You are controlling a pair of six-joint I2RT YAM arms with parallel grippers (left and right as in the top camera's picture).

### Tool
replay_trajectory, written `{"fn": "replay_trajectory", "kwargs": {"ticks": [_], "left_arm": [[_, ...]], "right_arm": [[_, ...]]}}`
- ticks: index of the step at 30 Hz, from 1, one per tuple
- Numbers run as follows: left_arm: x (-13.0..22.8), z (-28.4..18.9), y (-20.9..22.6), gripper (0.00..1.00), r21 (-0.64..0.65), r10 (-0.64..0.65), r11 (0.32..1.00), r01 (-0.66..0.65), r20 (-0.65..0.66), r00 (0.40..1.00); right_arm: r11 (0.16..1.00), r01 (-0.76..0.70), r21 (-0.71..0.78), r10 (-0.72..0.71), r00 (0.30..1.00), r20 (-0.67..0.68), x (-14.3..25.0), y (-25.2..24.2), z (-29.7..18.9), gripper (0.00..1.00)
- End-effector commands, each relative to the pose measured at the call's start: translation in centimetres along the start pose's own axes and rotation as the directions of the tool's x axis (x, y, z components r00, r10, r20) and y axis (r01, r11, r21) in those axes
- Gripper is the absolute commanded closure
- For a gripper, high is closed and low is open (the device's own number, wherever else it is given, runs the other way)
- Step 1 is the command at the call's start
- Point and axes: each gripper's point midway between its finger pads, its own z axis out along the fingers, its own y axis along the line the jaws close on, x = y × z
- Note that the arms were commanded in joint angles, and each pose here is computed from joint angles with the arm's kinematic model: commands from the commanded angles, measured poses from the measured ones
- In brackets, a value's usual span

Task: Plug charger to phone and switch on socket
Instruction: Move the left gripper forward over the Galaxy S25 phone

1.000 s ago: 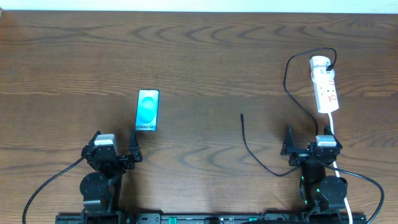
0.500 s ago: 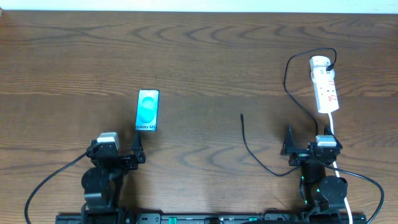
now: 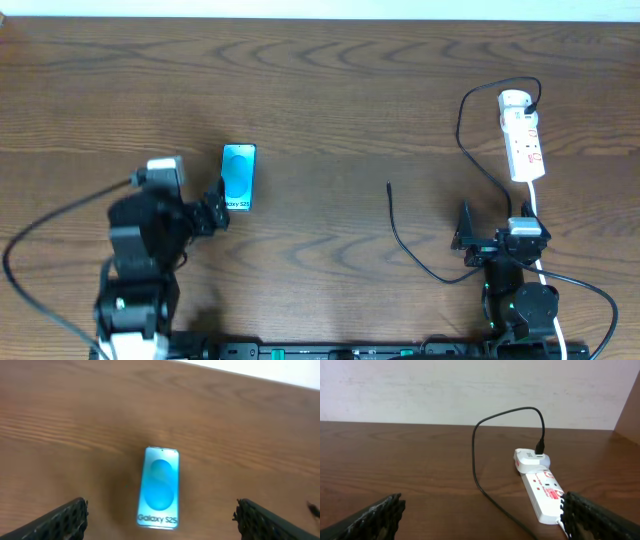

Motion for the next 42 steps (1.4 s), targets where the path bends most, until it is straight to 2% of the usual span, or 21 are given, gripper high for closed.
{"fn": "replay_trajectory", "kwargs": {"ticks": [1, 9, 17, 23, 39, 41, 42], "left_arm": [[-2.2, 0.4, -1.4, 0.05, 0.064, -0.016, 0.998, 0.019, -0.049, 0.999], [-4.2, 1.7, -1.5, 0.05, 0.04, -0.028, 0.999, 0.037, -0.199, 0.98], [-5.6, 1.1, -1.8, 0.05, 0.025, -0.012, 0.999, 0.022, -0.337, 0.941], [-5.3, 0.2, -1.9, 0.05, 0.03, 0.02, 1.0, -0.008, -0.436, 0.9], [-5.1, 0.1, -2.0, 0.05, 0.034, 0.015, 0.999, 0.0, -0.444, 0.896], [-5.3, 0.2, -2.0, 0.06, 0.016, -0.017, 1.0, 0.027, -0.437, 0.899], [-5.4, 0.3, -1.8, 0.19, -0.008, -0.051, 0.999, 0.052, -0.433, 0.9]], "right_arm": [[1.0, -0.013, 0.008, 0.013, 1.0, -0.004, 0.1, -0.1, 0.0, 0.01], [1.0, -0.013, 0.008, 0.013, 1.0, -0.004, 0.1, -0.1, 0.0, 0.01], [1.0, -0.013, 0.008, 0.013, 1.0, -0.004, 0.1, -0.1, 0.0, 0.01], [1.0, -0.013, 0.008, 0.013, 1.0, -0.004, 0.1, -0.1, 0.0, 0.01], [1.0, -0.013, 0.008, 0.013, 1.0, -0.004, 0.1, -0.1, 0.0, 0.01], [1.0, -0.013, 0.008, 0.013, 1.0, -0.004, 0.1, -0.1, 0.0, 0.01], [1.0, -0.013, 0.008, 0.013, 1.0, -0.004, 0.1, -0.1, 0.0, 0.01]]}}
